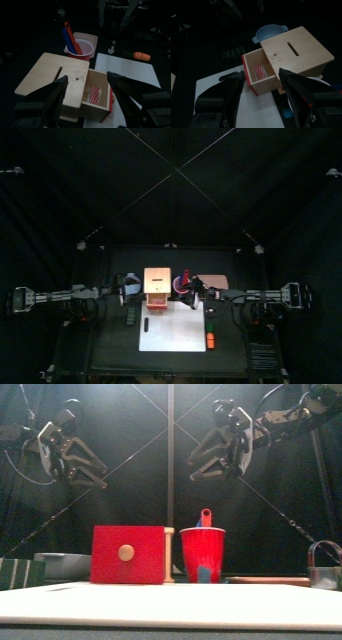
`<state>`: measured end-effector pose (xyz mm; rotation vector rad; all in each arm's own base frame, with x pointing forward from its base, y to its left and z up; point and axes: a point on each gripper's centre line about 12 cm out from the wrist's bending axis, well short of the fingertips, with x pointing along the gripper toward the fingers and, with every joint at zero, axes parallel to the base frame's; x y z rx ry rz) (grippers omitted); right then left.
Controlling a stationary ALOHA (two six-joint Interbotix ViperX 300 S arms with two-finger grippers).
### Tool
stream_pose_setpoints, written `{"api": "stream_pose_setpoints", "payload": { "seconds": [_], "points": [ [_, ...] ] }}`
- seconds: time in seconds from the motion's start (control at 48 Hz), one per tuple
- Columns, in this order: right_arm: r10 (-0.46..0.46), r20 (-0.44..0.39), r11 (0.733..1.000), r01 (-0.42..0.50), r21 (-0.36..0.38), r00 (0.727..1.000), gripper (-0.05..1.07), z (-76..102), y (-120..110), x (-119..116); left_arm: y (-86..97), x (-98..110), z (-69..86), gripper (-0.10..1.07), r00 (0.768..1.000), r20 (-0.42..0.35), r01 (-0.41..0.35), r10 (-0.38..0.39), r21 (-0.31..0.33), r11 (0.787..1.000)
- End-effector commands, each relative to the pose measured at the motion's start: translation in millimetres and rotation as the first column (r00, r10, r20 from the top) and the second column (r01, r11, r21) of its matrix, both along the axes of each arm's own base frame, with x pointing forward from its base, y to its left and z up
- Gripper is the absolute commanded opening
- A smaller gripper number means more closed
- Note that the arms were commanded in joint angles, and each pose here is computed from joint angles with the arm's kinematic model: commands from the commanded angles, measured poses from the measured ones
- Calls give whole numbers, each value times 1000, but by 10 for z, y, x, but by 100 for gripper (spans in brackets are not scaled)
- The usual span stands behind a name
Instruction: Close drawer
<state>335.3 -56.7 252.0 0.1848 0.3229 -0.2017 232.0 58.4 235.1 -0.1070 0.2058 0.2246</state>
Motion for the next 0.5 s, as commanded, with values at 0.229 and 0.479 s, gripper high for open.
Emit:
{"api": "stream_pose_setpoints", "payload": {
  "seconds": [0.229,0.479],
  "points": [
    [46,3,998,-46,-46,999,91,-28,65,159,353,79,404,96,987,81,-138,139,-15,990],
    [119,-22,993,-119,-17,993,89,-131,353,391,729,370,449,95,948,-201,-269,248,-83,960]
  ]
}}
